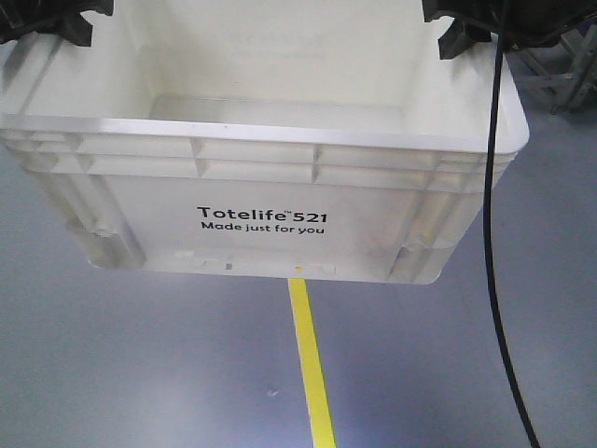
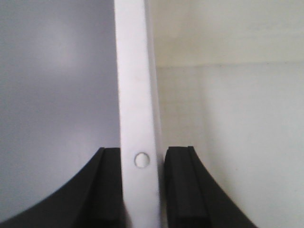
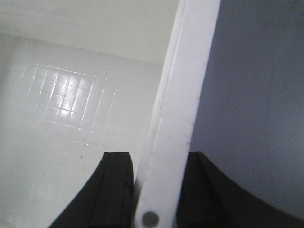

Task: Place moving items into box and shelve
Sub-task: 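Keep the tote gripped by both rims while driving across the floor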

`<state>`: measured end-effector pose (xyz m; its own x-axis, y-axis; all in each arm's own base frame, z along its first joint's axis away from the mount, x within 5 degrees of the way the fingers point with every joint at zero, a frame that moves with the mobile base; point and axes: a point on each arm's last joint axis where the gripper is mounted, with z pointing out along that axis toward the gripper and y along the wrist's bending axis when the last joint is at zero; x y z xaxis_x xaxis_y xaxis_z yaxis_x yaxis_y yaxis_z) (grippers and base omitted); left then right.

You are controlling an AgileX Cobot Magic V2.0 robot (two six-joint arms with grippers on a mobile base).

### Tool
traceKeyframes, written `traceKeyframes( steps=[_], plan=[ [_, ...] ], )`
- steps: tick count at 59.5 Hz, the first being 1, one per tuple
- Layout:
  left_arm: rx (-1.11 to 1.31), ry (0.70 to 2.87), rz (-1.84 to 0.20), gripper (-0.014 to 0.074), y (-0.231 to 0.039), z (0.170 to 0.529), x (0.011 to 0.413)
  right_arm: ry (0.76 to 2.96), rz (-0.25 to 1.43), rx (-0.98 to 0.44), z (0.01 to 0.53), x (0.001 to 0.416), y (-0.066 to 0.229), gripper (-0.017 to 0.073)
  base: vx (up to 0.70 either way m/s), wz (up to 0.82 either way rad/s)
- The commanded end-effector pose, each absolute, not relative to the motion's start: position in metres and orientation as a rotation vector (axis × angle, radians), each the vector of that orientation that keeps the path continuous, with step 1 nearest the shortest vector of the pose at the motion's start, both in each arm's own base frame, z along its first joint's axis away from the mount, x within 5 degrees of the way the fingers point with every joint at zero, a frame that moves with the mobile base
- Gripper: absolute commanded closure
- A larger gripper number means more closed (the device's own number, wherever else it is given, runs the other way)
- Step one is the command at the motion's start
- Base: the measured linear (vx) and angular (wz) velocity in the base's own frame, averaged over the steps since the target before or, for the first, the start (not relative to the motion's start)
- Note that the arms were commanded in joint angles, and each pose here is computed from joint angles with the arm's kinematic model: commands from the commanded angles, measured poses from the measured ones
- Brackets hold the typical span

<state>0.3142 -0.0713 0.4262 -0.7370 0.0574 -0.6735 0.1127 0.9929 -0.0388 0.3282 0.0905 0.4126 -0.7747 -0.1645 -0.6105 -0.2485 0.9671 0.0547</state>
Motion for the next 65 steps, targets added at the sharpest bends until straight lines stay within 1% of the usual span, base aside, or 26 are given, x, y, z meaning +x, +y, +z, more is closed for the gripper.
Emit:
traceKeyframes(
  steps=[1, 30, 65],
  plan=[
    [0.117, 2.165, -0.188, 0.0607, -0.0735, 0.4666, 0.3030, 2.253, 0.265, -0.306, 0.4533, 0.3140, 0.0945, 0.0572, 0.57, -0.30],
    [0.117, 2.165, -0.186, 0.0607, -0.0735, 0.4666, 0.3030, 2.252, 0.265, -0.306, 0.4534, 0.3140, 0.0945, 0.0572, 0.55, -0.39],
    [0.117, 2.165, -0.186, 0.0607, -0.0735, 0.4666, 0.3030, 2.252, 0.265, -0.306, 0.4534, 0.3140, 0.0945, 0.0572, 0.46, -0.62]
  ],
)
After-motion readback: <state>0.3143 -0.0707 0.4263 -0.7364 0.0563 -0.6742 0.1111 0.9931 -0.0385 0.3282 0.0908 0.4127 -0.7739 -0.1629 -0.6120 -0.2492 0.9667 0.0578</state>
